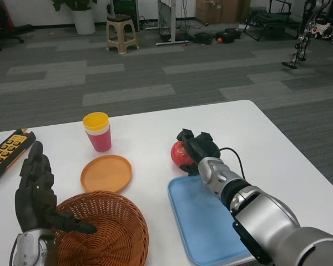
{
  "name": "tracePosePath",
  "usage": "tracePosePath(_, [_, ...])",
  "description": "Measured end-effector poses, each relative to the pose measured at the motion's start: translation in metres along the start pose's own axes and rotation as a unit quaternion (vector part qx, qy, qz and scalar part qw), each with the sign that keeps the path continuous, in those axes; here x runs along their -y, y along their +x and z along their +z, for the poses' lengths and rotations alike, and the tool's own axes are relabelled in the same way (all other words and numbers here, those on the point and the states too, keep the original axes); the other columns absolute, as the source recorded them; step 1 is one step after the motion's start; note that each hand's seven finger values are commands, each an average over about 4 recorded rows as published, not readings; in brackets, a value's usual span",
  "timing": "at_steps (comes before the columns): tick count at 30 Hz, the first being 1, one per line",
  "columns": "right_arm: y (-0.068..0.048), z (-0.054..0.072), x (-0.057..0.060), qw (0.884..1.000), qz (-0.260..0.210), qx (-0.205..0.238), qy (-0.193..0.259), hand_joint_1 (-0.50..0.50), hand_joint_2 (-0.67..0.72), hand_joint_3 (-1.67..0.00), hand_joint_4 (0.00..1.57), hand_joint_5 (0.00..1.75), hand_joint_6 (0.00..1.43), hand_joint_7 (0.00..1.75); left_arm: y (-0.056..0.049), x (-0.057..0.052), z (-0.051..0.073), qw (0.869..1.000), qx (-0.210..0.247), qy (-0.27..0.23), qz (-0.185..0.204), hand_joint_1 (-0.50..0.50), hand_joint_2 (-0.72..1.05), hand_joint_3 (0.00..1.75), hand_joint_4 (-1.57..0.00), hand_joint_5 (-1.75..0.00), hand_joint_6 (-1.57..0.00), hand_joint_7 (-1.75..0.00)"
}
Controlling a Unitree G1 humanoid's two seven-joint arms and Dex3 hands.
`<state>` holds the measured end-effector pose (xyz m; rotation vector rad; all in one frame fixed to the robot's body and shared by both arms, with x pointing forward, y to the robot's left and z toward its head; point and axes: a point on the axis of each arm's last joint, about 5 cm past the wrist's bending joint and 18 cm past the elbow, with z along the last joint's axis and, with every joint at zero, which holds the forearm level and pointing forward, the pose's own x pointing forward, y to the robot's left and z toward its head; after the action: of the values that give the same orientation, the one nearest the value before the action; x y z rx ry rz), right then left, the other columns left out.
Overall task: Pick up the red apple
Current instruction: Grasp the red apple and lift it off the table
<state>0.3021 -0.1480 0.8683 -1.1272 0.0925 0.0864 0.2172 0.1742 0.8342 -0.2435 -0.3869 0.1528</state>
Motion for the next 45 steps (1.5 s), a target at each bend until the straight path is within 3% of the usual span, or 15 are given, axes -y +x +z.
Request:
tracePosePath(4, [0.0001, 0.0023, -0.0026, 1.000, 0.005, -0.001, 0.001, -0.42, 0.15, -0.16, 0.00, 0.00, 0.00, 0.33, -0.0002, -0.0001, 0.0000, 1.000, 0.000, 0.000, 0.000, -0.50, -0.64, 0.09, 0.00, 0.00, -0.31, 0.00])
tracePosePath(8, [0.0001, 0.0034, -0.0039, 1.000, 0.009, -0.001, -0.001, -0.42, 0.22, -0.16, 0.00, 0.00, 0.00, 0.28, -0.0003, -0.0002, 0.0000, 1.000, 0.000, 0.000, 0.000, -0.50, -0.64, 0.09, 0.00, 0.00, -0.31, 0.00])
tracePosePath(19, [0.0004, 0.0073, -0.0078, 1.000, 0.019, -0.012, -0.017, -0.46, -0.19, -0.16, 0.00, 0.00, 0.00, 0.21, -0.0008, 0.0003, -0.0003, 1.000, -0.001, 0.000, -0.003, -0.50, -0.64, 0.09, 0.00, 0.00, -0.31, 0.00])
tracePosePath(26, [-0.0003, 0.0056, -0.0098, 0.999, 0.024, -0.036, -0.028, -0.46, -0.26, -0.16, 0.00, 0.00, 0.00, 0.21, -0.0009, 0.0004, -0.0003, 1.000, -0.001, 0.000, -0.003, -0.50, -0.64, 0.09, 0.00, 0.00, -0.31, 0.00])
tracePosePath(32, [0.0042, 0.0077, -0.0036, 0.998, 0.018, -0.051, -0.039, -0.46, -0.34, -0.18, 0.00, 0.00, 0.00, 0.21, -0.0011, 0.0007, -0.0005, 1.000, -0.002, 0.000, -0.005, -0.50, -0.64, 0.09, 0.00, 0.00, -0.31, 0.00])
tracePosePath(38, [0.0064, 0.0074, 0.0001, 0.997, 0.017, -0.063, -0.047, -0.46, -0.41, -0.26, 0.00, 0.00, 0.00, 0.28, -0.0016, 0.0017, -0.0009, 1.000, -0.003, 0.000, -0.009, -0.50, -0.64, 0.09, 0.00, 0.00, -0.31, 0.00])
tracePosePath(45, [0.0058, 0.0059, -0.0006, 0.996, 0.030, -0.069, -0.048, -0.46, -0.53, -0.46, 0.00, 0.02, 0.00, 0.58, -0.0018, 0.0025, -0.0011, 1.000, -0.004, 0.000, -0.011, -0.50, -0.64, 0.09, 0.00, 0.00, -0.31, 0.00])
